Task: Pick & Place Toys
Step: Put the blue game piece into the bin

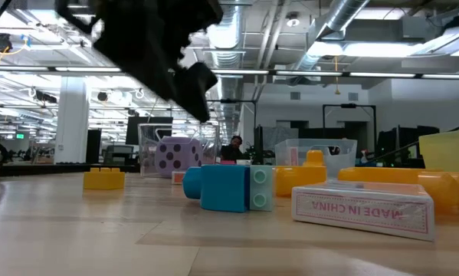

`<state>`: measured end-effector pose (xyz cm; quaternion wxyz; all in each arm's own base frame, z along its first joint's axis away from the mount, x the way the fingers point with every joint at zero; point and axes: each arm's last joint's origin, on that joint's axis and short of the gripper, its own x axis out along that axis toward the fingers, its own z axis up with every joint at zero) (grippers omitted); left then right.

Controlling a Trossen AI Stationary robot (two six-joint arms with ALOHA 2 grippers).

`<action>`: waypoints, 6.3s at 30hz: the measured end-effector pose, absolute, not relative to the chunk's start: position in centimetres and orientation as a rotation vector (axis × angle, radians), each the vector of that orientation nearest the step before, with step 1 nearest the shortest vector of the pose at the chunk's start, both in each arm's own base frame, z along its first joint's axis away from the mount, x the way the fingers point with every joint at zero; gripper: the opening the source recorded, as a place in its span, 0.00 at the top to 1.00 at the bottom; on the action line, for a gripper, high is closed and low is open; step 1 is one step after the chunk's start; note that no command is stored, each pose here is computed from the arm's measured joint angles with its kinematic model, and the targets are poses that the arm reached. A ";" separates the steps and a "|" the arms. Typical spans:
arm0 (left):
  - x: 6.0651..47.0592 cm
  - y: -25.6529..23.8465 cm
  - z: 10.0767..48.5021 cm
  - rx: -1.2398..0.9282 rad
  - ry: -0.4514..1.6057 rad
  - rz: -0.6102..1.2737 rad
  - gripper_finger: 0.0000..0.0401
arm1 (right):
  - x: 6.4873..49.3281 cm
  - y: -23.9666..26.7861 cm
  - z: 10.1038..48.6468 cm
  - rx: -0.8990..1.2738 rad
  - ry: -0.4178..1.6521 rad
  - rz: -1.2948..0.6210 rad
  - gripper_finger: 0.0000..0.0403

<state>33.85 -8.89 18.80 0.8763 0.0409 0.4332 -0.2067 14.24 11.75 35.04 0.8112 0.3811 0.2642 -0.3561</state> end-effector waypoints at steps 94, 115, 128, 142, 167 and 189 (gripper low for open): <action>33.1 -9.4 12.5 -0.057 0.932 -0.273 0.94 | 14.6 11.2 35.1 0.776 0.579 -0.767 0.52; 33.8 -11.1 14.4 -0.086 0.736 -0.277 0.09 | 14.5 11.4 35.1 0.759 0.591 -0.747 0.52; 34.8 -11.7 12.7 -0.076 0.733 -0.283 0.05 | 14.4 11.4 35.0 0.758 0.625 -0.747 0.52; 34.7 -10.8 11.5 0.027 0.798 -0.169 0.07 | 14.4 11.4 35.0 0.752 0.636 -0.750 0.52; 35.5 -10.0 12.1 0.175 0.709 -0.314 0.15 | 14.4 11.4 35.0 0.761 0.629 -0.747 0.52; 35.8 -9.9 11.2 0.166 0.711 -0.338 0.25 | 14.5 11.3 35.0 0.762 0.626 -0.752 0.52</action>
